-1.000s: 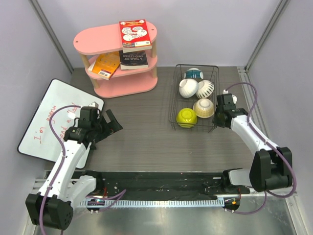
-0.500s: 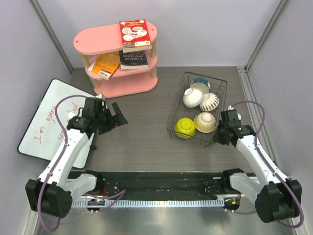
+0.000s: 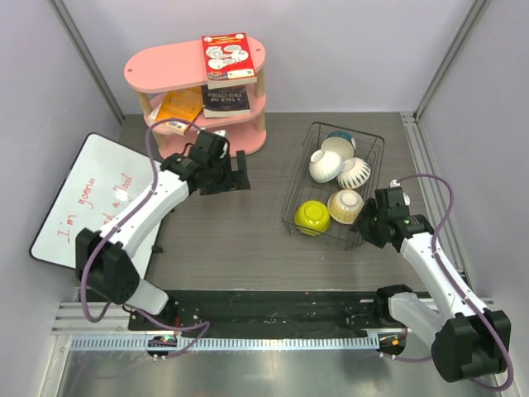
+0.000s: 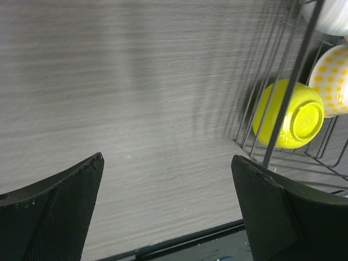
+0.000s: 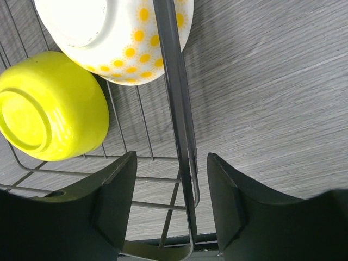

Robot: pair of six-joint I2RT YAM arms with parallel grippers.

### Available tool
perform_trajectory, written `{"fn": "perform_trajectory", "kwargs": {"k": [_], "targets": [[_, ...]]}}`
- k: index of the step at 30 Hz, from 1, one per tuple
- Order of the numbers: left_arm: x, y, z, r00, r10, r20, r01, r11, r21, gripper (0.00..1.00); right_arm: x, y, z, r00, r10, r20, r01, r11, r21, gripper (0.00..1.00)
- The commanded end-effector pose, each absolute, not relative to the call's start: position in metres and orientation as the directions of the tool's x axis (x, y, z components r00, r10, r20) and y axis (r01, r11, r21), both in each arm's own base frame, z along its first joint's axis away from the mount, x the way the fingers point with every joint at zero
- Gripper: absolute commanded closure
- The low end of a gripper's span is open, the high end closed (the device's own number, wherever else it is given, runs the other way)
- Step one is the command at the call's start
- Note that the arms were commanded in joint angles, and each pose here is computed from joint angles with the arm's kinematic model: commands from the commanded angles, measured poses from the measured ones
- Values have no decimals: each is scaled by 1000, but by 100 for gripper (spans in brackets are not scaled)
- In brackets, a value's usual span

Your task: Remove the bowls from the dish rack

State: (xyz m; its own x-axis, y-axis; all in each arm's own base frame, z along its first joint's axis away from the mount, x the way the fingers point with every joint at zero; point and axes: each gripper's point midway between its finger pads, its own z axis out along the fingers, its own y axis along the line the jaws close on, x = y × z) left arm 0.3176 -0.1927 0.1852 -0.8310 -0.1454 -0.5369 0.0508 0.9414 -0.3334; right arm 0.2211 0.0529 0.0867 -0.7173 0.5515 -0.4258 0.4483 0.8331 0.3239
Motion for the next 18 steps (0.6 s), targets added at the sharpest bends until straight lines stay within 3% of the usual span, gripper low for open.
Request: {"fn": "perform_trajectory", "kwargs": {"k": [1, 8, 18], "targets": [[335, -233, 204, -792, -47, -609, 177, 937, -301, 0, 228, 52, 96, -679, 569, -464, 446, 821, 356, 38], [347, -292, 210, -782, 51, -622, 282, 918, -279, 0, 228, 50, 98, -680, 564, -468, 447, 825, 345, 32], [376, -336, 169, -795, 151, -588, 334, 918, -215, 0, 228, 44, 113, -667, 541, -512, 429, 841, 330, 30]]}}
